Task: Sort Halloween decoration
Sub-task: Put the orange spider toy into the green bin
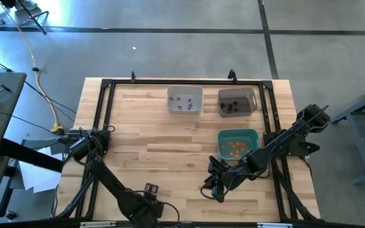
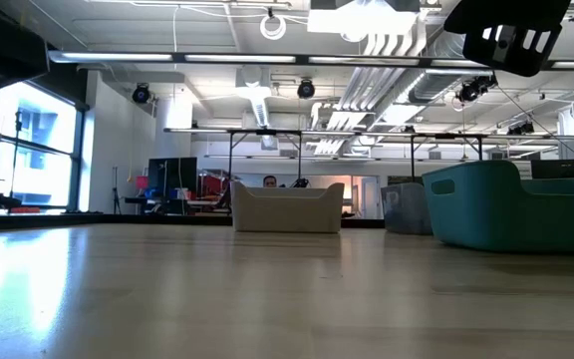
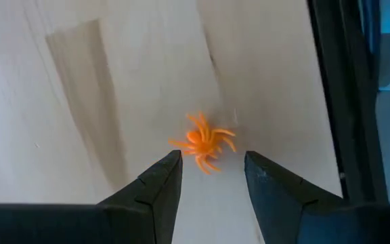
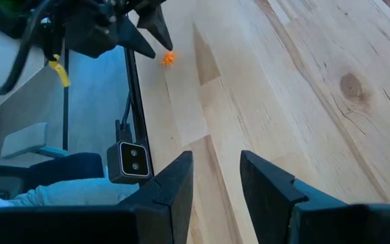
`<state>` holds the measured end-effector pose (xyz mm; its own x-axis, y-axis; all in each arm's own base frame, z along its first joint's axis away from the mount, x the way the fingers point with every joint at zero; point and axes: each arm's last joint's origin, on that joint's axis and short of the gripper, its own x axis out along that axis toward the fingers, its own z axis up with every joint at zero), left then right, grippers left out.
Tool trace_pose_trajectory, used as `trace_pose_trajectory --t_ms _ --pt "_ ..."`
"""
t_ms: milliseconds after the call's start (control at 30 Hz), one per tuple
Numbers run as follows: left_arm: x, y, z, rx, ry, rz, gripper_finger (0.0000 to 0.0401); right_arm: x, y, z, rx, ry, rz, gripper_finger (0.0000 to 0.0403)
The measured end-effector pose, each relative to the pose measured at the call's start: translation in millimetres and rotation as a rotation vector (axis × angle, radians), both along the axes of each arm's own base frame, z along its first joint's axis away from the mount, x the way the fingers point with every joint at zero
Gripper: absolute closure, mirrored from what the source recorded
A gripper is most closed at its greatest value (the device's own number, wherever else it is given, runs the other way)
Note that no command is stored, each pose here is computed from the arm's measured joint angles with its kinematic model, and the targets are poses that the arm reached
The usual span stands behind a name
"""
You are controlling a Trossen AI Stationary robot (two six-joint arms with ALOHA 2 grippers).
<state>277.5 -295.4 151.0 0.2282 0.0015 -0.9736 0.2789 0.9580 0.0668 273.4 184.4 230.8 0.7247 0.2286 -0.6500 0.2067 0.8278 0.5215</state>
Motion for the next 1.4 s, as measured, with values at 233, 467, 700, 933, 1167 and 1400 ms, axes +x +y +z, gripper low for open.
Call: trace_pose_trajectory --t_ms 233,467,700,933,1167,1400 --pt "2 2 0 -0.005 0.01 0.026 0.0249 0 0 0 -0.001 0.002 0.0 0.0286" --pt "4 0 1 -0.034 -0.011 0.027 0.0249 0 0 0 -0.002 0.002 0.0 0.0286" --pt "5 -1 1 -0.046 -0.02 0.028 0.0249 0 0 0 -0.002 0.002 0.001 0.0286" --pt "6 -1 -4 -0.039 -0.013 0.03 0.0249 0 0 0 -0.002 0.002 0.003 0.0286" --pt "7 -3 -14 -0.022 0.0 0.031 0.0249 -1 1 0 -0.003 0.002 0.003 0.0286" --pt "9 -1 -15 -0.036 0.009 0.091 0.0268 -1 1 0 -0.003 0.003 0.003 0.0286"
